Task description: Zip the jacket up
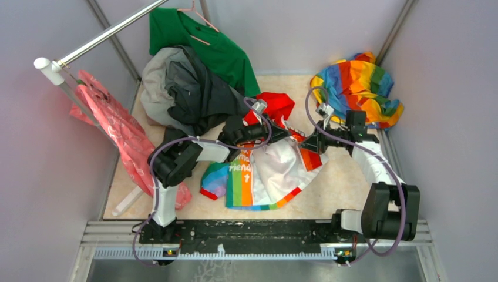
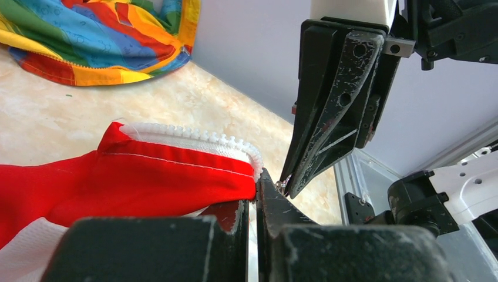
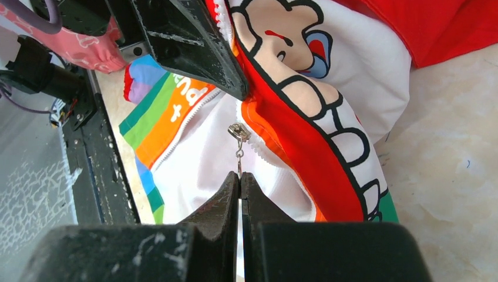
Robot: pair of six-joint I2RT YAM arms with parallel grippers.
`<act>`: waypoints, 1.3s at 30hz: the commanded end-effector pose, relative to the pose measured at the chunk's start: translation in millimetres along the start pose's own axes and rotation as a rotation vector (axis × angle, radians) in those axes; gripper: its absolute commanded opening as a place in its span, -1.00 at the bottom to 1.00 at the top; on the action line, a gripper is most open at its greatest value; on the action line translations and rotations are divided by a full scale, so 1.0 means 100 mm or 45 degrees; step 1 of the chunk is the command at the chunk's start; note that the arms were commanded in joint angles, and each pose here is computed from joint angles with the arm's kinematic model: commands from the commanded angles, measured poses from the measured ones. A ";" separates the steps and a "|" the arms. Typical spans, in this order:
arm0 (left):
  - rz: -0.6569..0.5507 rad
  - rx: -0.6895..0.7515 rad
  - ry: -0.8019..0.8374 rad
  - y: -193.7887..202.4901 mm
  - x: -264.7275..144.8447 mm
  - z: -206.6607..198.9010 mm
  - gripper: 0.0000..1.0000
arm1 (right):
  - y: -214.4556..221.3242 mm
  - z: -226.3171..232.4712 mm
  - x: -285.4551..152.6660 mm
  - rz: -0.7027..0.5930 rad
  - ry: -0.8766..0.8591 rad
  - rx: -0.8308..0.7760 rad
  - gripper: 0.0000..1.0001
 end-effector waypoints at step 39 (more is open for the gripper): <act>-0.691 -0.232 -0.188 -0.73 -0.40 0.06 -1.00 | 0.18 0.09 0.42 0.091 -0.054 0.077 -1.00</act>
Point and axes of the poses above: each gripper's point midway between its finger pads, its own x axis out along the fingers, its own z axis along the line the jaws close on, y = z × x, the point moved 2 cm from there along -x, back along the fingers, and after that the axes turned 13 degrees about x, right-handed, at the moved point
